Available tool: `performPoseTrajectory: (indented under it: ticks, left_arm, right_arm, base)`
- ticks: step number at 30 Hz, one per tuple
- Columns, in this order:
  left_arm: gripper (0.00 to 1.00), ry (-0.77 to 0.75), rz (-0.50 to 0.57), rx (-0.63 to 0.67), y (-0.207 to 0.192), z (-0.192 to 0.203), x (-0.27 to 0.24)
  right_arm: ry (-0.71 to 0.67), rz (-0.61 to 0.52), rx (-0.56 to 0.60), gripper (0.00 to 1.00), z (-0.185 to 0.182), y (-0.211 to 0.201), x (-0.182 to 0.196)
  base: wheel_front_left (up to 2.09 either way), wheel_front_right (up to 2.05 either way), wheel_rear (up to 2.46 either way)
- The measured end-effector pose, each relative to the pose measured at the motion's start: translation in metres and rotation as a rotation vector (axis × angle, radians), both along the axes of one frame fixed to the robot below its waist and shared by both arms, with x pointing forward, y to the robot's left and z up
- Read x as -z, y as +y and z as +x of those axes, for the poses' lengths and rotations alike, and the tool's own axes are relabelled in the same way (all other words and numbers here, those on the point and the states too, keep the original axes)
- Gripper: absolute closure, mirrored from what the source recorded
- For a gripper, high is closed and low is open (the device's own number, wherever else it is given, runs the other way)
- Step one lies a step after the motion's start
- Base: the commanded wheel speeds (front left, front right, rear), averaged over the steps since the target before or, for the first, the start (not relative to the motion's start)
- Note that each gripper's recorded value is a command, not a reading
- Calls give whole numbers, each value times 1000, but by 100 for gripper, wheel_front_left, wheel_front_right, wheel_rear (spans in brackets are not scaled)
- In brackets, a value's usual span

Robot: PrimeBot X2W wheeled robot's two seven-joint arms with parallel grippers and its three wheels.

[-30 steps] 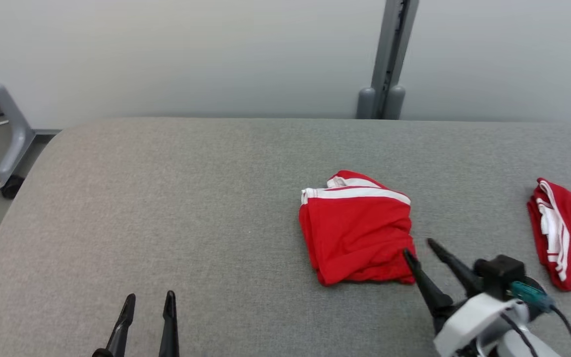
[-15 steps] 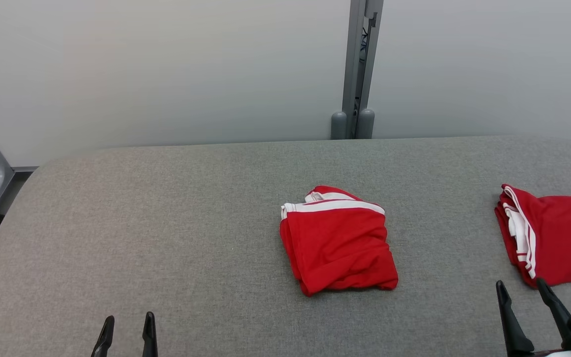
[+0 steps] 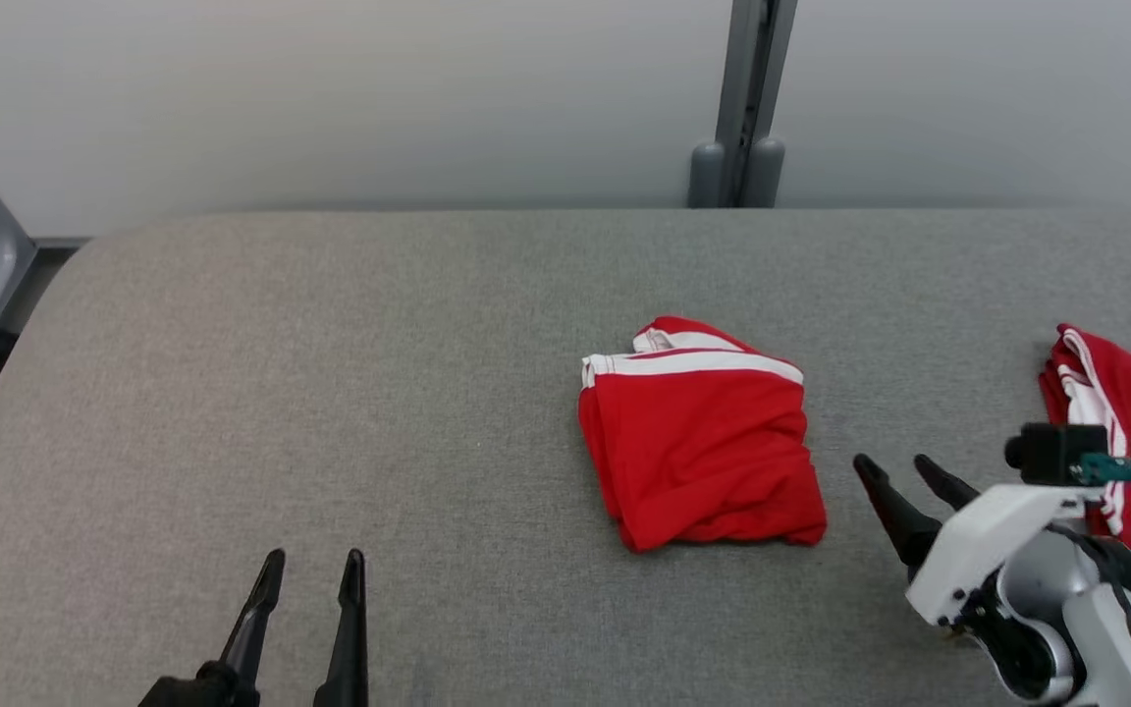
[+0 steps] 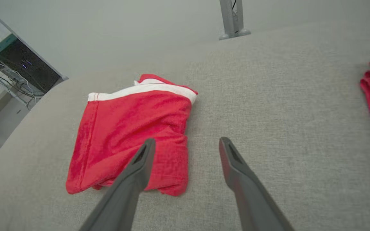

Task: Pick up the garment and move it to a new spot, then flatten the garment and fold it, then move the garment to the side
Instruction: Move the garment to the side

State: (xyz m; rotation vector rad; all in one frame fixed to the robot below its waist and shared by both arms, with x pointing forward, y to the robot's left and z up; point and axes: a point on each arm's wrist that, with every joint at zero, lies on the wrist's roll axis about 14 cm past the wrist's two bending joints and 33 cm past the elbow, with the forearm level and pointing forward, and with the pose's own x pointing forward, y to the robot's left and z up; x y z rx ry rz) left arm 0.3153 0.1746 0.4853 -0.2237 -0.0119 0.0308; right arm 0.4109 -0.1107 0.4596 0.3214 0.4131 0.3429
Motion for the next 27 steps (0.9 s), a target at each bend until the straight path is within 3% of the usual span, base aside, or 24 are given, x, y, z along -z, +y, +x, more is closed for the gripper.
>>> performPoseTrajectory:
  ticks: [3, 11, 14, 15, 16, 22, 27]
  left_arm:
    - [0, 16, 0, -8, 2, 6, 4]
    - [0, 44, -8, -59, 14, 14, 11]
    - [0, 64, -8, -81, 19, 14, 16]
    - [0, 69, -7, -87, 20, 14, 18]
    - [0, 75, -7, -93, 21, 15, 19]
    - [0, 56, -17, -56, 10, 30, 15]
    - [0, 23, -18, 36, -15, 51, 9]
  right_arm:
    - [129, -13, -81, 0, 13, 21, 19]
    - [294, -52, -146, 0, 42, 52, 64]
    - [345, -4, -174, 0, 43, 75, 74]
    - [353, 24, -179, 60, 44, 82, 73]
    - [360, 57, -184, 100, 45, 88, 71]
    - [344, 146, -161, 100, 42, 83, 58]
    - [305, -13, -107, 100, 40, 8, 51]
  base:
    - [0, 0, 0]
    - [0, 0, 0]
    - [0, 0, 0]
    - [0, 0, 0]
    - [0, 0, 0]
    - [0, 0, 0]
    - [0, 0, 0]
